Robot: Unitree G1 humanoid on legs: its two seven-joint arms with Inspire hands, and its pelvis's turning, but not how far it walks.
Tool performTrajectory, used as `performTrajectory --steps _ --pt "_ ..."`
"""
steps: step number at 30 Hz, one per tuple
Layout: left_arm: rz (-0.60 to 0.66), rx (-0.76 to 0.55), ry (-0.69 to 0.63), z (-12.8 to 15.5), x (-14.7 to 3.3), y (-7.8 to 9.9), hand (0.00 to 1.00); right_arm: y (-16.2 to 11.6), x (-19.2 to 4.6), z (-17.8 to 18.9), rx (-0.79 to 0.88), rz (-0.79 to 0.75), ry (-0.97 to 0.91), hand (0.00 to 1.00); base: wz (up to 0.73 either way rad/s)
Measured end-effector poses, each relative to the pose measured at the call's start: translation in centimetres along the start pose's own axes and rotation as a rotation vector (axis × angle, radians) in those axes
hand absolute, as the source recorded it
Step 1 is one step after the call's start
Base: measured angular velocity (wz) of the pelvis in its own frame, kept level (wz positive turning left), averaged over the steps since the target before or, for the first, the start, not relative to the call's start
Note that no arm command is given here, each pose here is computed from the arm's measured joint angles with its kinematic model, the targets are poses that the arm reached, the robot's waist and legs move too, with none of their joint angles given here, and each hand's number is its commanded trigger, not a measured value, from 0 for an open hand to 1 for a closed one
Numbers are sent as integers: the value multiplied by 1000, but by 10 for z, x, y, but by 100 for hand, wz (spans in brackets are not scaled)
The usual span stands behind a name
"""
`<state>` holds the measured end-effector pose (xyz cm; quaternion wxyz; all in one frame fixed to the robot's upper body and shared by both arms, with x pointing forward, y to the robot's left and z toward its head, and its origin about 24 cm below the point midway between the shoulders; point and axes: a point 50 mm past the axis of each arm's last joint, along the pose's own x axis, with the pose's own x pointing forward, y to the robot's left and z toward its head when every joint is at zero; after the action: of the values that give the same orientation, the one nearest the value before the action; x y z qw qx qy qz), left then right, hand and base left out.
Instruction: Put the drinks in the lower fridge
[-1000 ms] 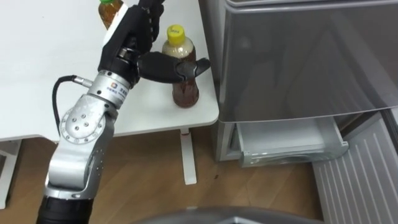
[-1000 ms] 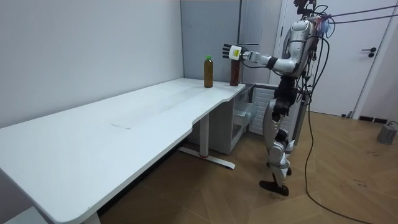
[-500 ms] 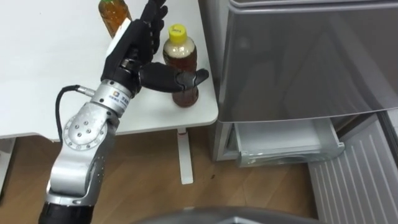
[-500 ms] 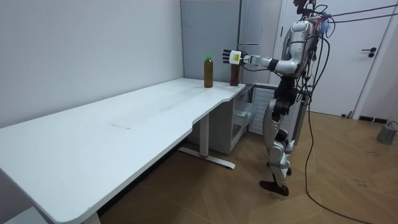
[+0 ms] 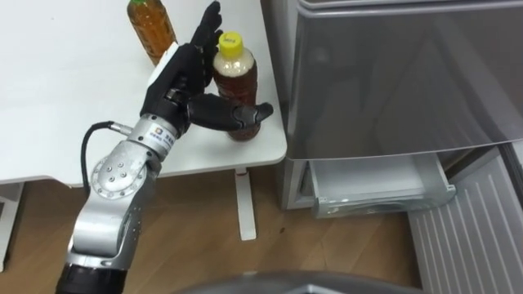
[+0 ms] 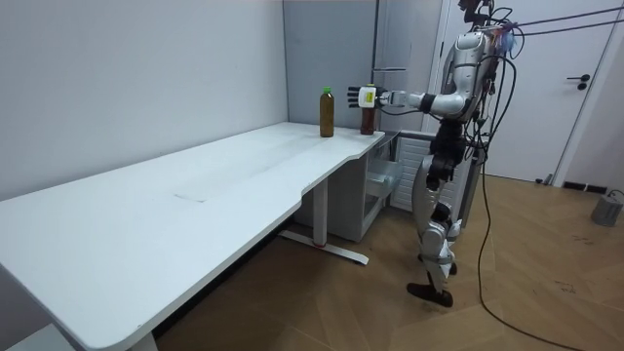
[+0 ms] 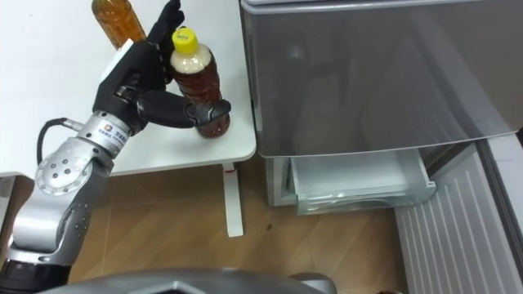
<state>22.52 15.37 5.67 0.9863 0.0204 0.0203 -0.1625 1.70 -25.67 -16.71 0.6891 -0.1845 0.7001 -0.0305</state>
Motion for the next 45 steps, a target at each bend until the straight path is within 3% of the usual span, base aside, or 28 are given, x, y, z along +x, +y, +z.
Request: performTrajectory --steps 4,5,6,7,9,45 --pt "0 0 0 0 0 0 0 0 0 0 0 0 3 0 0" --pt "0 0 0 0 0 0 36 0 0 -1 0 0 9 0 0" --pt "0 0 0 0 0 0 62 0 0 -1 0 0 11 0 0" --pt "0 0 0 0 0 0 82 0 0 -1 0 0 12 0 0" --pt "0 0 0 0 0 0 100 0 0 -1 0 0 13 0 0" --pt "-26 -3 63 -11 1 -5 100 0 0 2 -1 21 12 0 0"
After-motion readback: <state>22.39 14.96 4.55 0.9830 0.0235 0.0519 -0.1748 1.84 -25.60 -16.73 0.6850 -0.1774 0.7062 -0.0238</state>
